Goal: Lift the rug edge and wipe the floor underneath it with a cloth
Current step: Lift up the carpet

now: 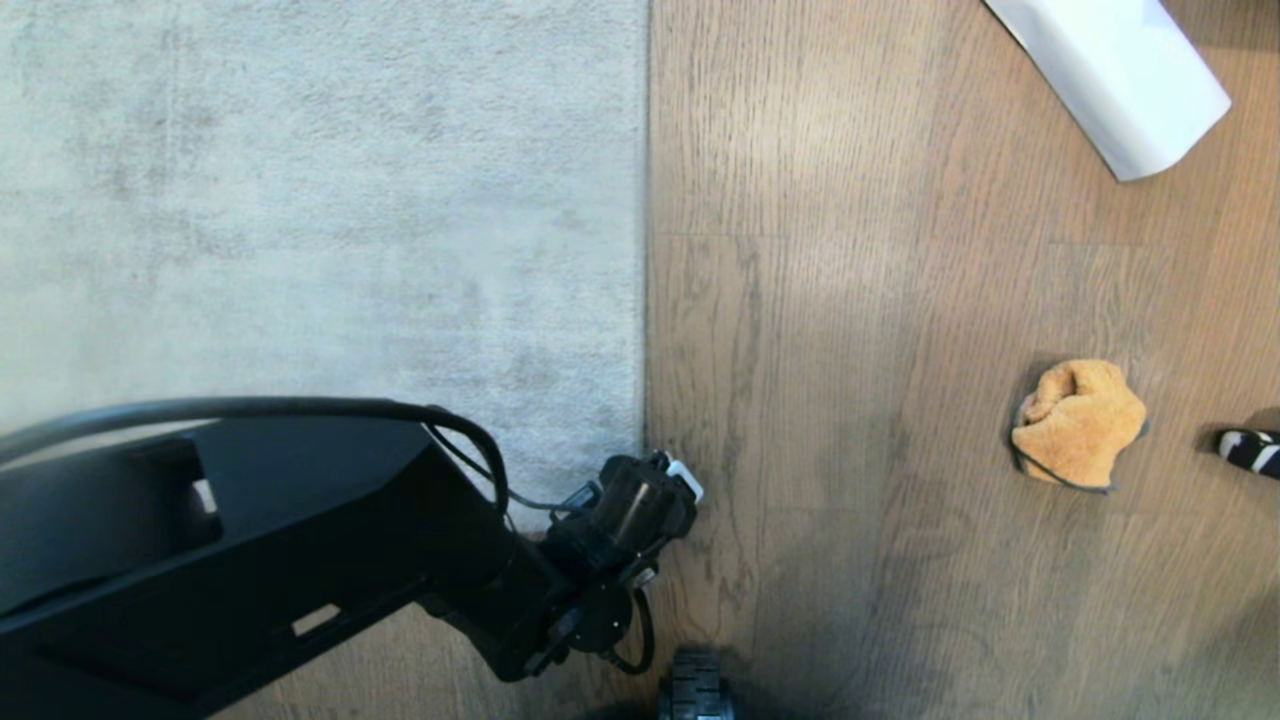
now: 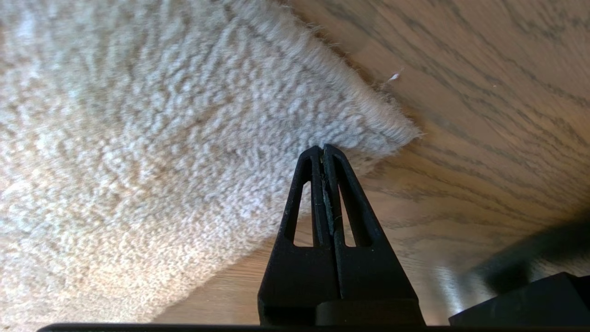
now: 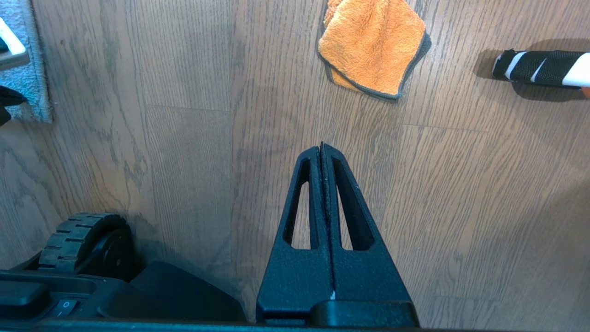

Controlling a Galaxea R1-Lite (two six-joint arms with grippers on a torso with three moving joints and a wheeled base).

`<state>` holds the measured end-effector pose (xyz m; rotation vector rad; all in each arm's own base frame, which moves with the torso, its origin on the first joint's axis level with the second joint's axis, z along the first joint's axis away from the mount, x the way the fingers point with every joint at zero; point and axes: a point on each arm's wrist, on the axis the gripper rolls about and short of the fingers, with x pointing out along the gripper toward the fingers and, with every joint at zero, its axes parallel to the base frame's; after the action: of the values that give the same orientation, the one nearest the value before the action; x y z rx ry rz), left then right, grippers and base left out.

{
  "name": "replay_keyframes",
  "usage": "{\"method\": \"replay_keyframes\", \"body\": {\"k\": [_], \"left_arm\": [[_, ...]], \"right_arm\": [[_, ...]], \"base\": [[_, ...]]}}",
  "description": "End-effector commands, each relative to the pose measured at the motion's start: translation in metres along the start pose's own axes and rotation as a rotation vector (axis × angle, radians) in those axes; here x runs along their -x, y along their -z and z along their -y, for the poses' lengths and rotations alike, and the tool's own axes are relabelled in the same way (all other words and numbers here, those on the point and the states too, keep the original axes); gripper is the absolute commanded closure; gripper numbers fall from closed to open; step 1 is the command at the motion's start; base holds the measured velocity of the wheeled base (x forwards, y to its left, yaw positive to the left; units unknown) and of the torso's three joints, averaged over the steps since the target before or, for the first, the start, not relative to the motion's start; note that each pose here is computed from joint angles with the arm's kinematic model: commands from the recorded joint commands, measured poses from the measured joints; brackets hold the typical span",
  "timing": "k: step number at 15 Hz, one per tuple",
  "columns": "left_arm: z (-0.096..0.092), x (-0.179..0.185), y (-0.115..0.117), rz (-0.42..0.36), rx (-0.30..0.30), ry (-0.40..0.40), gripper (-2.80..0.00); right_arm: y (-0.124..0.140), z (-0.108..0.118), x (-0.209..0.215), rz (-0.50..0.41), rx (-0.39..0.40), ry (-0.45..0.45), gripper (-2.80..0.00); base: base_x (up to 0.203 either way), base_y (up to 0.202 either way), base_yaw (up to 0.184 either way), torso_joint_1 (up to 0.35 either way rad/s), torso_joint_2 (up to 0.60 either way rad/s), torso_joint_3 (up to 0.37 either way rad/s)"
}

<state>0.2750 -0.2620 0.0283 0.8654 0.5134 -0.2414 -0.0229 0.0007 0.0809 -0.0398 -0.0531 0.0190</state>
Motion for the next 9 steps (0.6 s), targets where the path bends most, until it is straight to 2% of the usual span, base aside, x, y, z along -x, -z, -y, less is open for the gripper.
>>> {"method": "replay_keyframes", "body": {"k": [1,9], "left_arm": [[-0.003,0.003,-0.004,0.011,0.011,-0.015,0.0],[0.006,0.013,-0.023,0.063,0.033,-0.029,0.0]], "right_arm": [[0.0,0.0,0.0,0.001,0.001,0.0,0.0],[0.0,0.0,0.0,-0.001,0.001,0.0,0.0]], "base": [[0.0,0.0,0.0,0.0,0.0,0.0],[0.0,0.0,0.0,0.0,0.0,0.0]]}}
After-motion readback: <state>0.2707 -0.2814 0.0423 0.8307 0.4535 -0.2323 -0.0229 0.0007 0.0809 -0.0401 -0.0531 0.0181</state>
